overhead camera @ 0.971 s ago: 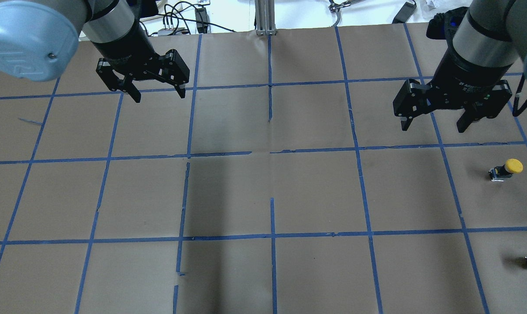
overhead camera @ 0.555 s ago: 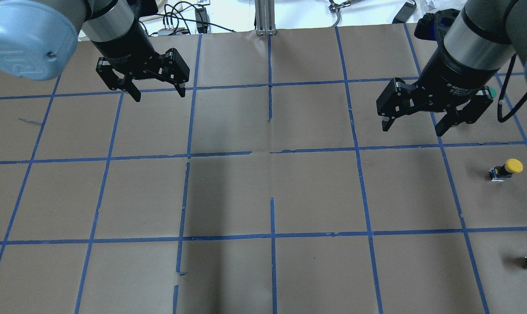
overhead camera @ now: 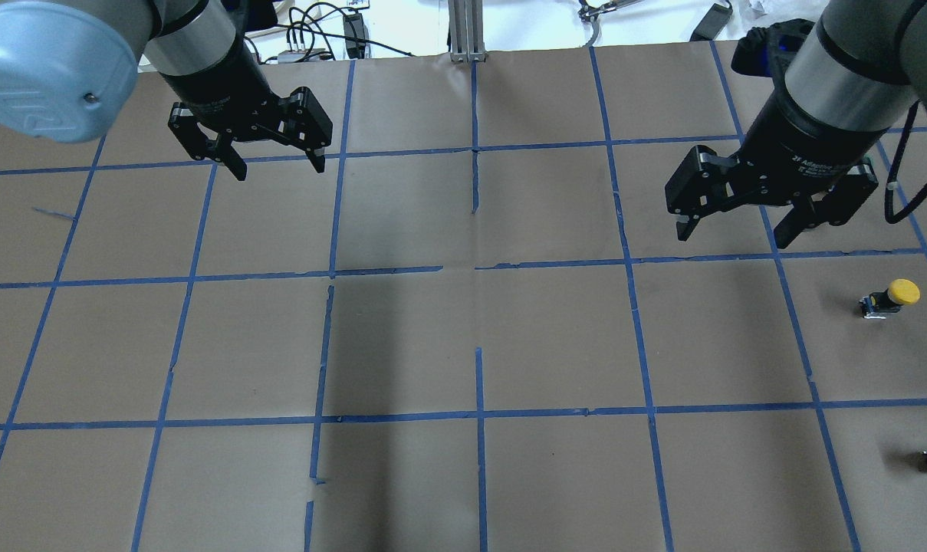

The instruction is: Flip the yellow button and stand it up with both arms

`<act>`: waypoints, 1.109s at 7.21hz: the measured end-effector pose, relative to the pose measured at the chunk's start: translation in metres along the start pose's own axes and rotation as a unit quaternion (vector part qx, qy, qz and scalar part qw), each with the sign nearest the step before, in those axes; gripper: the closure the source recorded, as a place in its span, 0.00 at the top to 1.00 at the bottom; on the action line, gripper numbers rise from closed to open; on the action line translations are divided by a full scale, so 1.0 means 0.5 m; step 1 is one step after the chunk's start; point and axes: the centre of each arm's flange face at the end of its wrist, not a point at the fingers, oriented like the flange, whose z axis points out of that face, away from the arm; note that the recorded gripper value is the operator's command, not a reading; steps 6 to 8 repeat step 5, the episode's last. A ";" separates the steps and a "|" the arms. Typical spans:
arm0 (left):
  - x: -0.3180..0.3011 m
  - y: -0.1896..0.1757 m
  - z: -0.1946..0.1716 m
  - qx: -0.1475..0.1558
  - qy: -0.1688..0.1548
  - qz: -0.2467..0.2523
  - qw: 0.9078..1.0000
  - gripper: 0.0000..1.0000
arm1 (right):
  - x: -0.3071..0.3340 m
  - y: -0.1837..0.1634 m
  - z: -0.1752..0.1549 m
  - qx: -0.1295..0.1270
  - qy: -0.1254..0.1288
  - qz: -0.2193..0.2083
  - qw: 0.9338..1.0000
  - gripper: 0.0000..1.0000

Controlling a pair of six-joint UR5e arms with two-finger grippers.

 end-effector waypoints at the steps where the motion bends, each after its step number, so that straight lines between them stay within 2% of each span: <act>1: 0.000 0.000 0.001 0.000 0.000 0.000 1.000 1.00 | 0.001 0.002 -0.002 0.002 0.006 0.001 1.000 1.00; 8: 0.000 0.000 0.001 -0.001 0.000 0.000 1.000 1.00 | -0.011 0.004 0.002 0.002 0.009 0.008 1.000 1.00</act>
